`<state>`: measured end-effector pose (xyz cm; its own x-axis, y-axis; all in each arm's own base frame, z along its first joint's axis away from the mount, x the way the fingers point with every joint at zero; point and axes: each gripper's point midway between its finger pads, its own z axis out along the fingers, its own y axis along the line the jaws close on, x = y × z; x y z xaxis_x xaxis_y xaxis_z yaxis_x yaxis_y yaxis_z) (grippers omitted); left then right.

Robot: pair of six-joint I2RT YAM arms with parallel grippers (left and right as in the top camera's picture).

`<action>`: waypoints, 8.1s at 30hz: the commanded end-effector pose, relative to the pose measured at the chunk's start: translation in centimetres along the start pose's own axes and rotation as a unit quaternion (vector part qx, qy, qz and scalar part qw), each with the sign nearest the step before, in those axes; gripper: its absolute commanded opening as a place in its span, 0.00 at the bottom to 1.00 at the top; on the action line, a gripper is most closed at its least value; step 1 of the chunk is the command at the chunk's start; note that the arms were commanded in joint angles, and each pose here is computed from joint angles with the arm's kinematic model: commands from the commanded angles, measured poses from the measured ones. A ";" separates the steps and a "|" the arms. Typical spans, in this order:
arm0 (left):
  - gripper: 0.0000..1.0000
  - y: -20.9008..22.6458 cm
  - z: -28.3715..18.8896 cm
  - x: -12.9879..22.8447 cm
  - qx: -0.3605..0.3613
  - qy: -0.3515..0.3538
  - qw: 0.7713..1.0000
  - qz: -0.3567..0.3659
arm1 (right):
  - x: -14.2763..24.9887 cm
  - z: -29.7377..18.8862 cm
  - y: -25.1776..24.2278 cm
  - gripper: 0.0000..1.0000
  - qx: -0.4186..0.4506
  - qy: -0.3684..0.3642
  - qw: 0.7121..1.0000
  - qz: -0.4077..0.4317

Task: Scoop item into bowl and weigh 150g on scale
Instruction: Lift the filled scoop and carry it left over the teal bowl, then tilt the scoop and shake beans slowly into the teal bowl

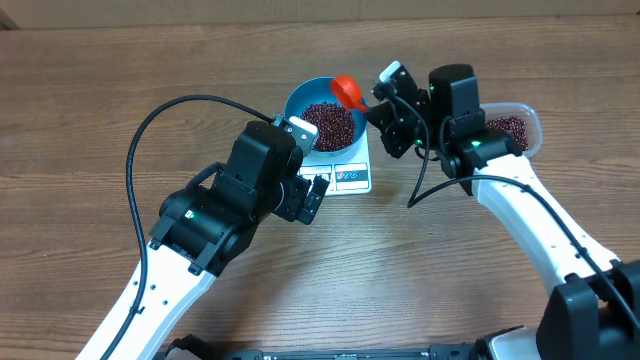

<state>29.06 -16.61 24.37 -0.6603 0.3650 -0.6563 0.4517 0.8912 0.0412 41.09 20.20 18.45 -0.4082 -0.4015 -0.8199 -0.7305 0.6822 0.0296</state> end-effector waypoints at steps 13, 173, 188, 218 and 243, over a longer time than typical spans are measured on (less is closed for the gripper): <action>1.00 0.0 -0.2 -0.5 0.004 -0.006 1.000 0.007 | -3.5 -1.4 0.2 0.03 0.015 0.036 0.992 0.121; 1.00 0.0 -0.2 -0.5 0.004 -0.006 1.000 0.007 | 0.4 5.3 0.2 0.04 -0.013 0.159 0.973 0.164; 1.00 0.0 -0.2 -0.5 0.004 -0.006 1.000 0.007 | -1.7 3.0 0.0 0.04 0.039 0.144 0.980 0.135; 1.00 0.0 -0.2 -0.5 0.004 -0.006 1.000 0.007 | -1.7 2.8 0.8 0.04 0.034 0.149 0.979 0.133; 1.00 0.0 -0.2 -0.5 0.004 -0.006 1.000 0.007 | -1.7 2.8 0.8 0.04 0.034 0.149 0.979 0.133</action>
<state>29.06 -16.60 24.37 -0.6605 0.3651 -0.6560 0.4514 0.8913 0.0415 42.32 22.81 15.16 -0.7702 -0.3686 -0.5205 -0.5264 0.8282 0.1924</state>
